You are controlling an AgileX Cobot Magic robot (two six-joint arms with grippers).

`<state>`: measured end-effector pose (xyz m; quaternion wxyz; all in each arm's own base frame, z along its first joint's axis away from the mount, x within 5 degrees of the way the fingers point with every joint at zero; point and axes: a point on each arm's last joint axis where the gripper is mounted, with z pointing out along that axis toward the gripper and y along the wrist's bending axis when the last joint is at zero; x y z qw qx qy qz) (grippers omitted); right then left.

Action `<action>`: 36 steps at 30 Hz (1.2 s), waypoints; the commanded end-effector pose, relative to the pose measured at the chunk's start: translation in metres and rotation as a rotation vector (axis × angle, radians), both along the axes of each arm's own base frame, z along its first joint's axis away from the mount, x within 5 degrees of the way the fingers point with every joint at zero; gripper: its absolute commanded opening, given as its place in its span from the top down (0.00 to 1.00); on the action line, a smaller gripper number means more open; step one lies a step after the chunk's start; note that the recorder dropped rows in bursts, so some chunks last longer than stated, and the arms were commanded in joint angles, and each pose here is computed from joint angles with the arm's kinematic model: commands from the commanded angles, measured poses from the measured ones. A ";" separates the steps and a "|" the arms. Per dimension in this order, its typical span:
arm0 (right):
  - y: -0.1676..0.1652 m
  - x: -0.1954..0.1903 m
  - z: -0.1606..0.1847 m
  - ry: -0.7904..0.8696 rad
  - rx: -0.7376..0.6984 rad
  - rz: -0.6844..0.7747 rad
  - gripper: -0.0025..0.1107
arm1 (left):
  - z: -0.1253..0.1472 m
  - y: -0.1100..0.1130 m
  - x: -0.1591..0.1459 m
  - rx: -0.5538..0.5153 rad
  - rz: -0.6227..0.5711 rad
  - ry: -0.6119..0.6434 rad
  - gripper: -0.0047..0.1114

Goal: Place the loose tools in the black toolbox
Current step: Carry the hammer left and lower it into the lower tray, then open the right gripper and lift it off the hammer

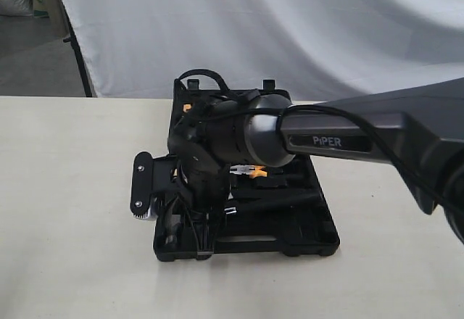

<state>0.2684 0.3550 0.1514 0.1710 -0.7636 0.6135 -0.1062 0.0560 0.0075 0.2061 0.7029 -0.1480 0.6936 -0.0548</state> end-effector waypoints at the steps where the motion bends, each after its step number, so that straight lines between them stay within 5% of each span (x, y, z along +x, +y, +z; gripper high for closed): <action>1: -0.002 -0.001 0.005 0.005 0.006 -0.015 0.38 | 0.002 0.001 -0.001 0.002 0.026 -0.013 0.95; 8: -0.008 -0.004 0.058 -0.053 0.133 -0.071 0.41 | 0.002 0.001 -0.001 0.002 0.026 -0.013 0.95; 14: -0.022 0.006 0.033 -0.008 0.100 -0.148 0.98 | 0.002 0.001 -0.001 0.002 0.026 -0.013 0.95; 20: -0.042 0.012 -0.030 0.106 -0.010 -0.274 0.98 | 0.002 0.001 -0.001 0.002 0.026 -0.013 0.95; 24: -0.048 0.009 -0.040 0.140 -0.104 -0.295 0.98 | 0.002 0.001 -0.001 0.002 0.026 -0.013 0.95; 36: -0.036 0.015 0.048 0.037 0.173 -0.367 0.98 | 0.002 0.001 -0.001 0.002 0.026 -0.013 0.95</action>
